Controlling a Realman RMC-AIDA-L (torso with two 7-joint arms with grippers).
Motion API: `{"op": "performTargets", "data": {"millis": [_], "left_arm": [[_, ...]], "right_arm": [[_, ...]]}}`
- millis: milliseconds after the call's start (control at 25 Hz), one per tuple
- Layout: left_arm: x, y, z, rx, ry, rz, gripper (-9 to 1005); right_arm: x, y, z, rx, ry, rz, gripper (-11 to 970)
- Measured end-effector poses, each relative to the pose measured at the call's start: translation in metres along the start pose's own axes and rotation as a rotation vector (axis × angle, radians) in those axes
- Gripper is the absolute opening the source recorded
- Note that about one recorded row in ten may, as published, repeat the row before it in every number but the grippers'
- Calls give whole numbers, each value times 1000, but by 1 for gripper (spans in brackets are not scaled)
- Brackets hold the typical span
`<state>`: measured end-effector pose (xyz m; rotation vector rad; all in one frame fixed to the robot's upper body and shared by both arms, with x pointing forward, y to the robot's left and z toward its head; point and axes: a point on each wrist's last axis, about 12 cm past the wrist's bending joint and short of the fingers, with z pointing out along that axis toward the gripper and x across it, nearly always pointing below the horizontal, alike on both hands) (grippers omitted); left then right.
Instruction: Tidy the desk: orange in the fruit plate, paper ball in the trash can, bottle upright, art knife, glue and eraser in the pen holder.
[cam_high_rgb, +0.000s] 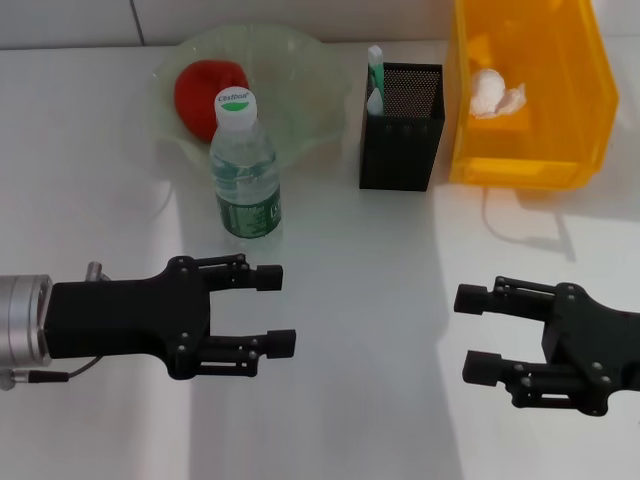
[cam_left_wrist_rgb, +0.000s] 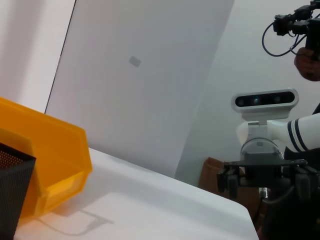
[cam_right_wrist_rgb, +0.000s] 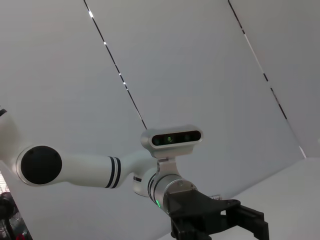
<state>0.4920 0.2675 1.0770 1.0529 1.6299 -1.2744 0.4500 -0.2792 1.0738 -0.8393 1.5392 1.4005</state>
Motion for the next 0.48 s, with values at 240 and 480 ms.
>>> {"op": "performTargets", "data": {"millis": [240,480], "left_arm": [[3,-2,-2,-5,0,-12,783],[4,2,-1,-43,-3,-31,783]], "right_arm": [[1,-1,2,4,-17,1,756],[2,-2,5,6,-33,0,756]]}}
